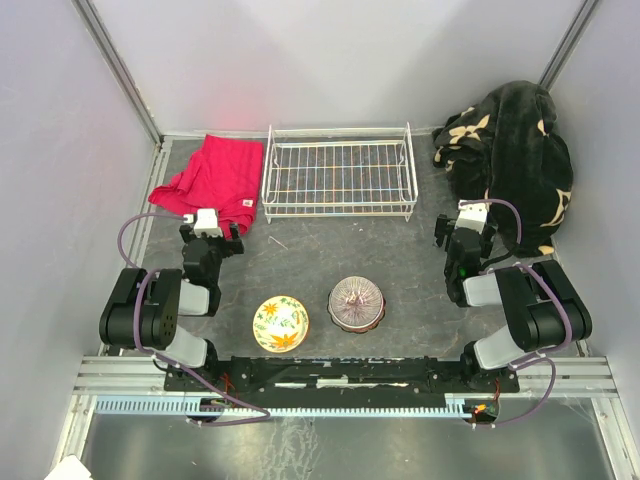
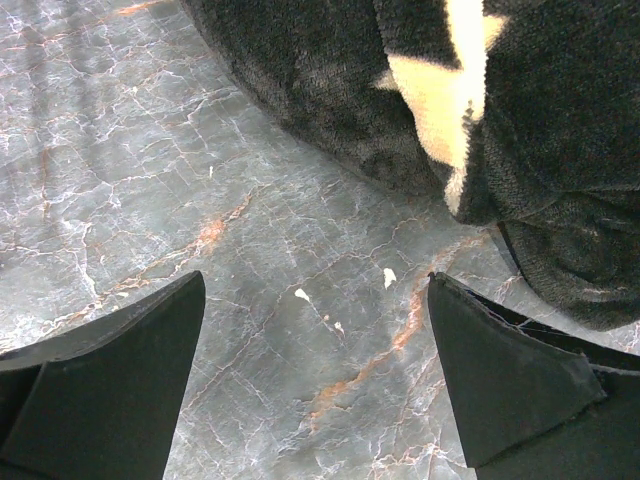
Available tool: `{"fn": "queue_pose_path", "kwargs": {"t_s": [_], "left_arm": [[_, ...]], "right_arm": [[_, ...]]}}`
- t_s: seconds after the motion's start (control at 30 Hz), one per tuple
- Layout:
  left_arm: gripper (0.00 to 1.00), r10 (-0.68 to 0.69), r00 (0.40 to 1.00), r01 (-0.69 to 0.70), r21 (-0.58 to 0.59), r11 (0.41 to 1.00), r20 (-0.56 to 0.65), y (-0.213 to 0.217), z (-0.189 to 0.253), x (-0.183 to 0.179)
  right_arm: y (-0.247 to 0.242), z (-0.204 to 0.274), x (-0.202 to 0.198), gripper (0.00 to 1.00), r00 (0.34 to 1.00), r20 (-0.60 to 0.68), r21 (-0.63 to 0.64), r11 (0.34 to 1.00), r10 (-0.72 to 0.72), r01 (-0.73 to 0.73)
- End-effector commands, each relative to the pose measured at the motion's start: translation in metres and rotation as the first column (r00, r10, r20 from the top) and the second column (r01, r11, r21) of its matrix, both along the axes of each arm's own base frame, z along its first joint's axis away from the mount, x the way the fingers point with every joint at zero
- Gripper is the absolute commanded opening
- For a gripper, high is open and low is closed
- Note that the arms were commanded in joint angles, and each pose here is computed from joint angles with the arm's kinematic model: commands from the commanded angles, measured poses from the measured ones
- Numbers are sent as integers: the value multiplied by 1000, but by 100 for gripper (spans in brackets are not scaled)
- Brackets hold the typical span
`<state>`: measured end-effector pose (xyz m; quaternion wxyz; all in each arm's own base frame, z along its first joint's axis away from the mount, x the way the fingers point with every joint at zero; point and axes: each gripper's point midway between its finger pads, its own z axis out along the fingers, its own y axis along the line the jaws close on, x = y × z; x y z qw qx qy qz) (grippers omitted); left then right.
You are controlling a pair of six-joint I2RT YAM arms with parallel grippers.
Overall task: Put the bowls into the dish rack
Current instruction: Move the dish rack to the center of the board.
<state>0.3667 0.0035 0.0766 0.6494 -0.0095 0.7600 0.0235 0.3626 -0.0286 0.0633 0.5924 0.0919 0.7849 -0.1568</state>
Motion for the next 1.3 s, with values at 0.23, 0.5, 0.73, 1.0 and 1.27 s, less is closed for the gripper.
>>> {"fn": "queue_pose_path", "kwargs": {"t_s": [0.23,0.5,0.73,1.0,1.27], "left_arm": [[99,-1,999,2,-15,1000,51,0,15,9],[99,-26,998,27,-12,1000,57,-4,15,7],[99,8,987,-4,-24,1000,159,1,39,-12],[99,-26,985,37,-66,997,169,-11,84,-5],[99,43,961,64,-371,927,273,-22,163,-15]], "right_arm": [[3,15,11,100,999,50,-1,1000,9,-9],[3,15,11,100,999,49,-1,1000,9,-9],[4,26,3,100,991,130,3,1000,30,-30],[10,91,-15,99,970,232,28,996,75,-84],[45,162,-17,99,962,254,343,921,96,-183]]}}
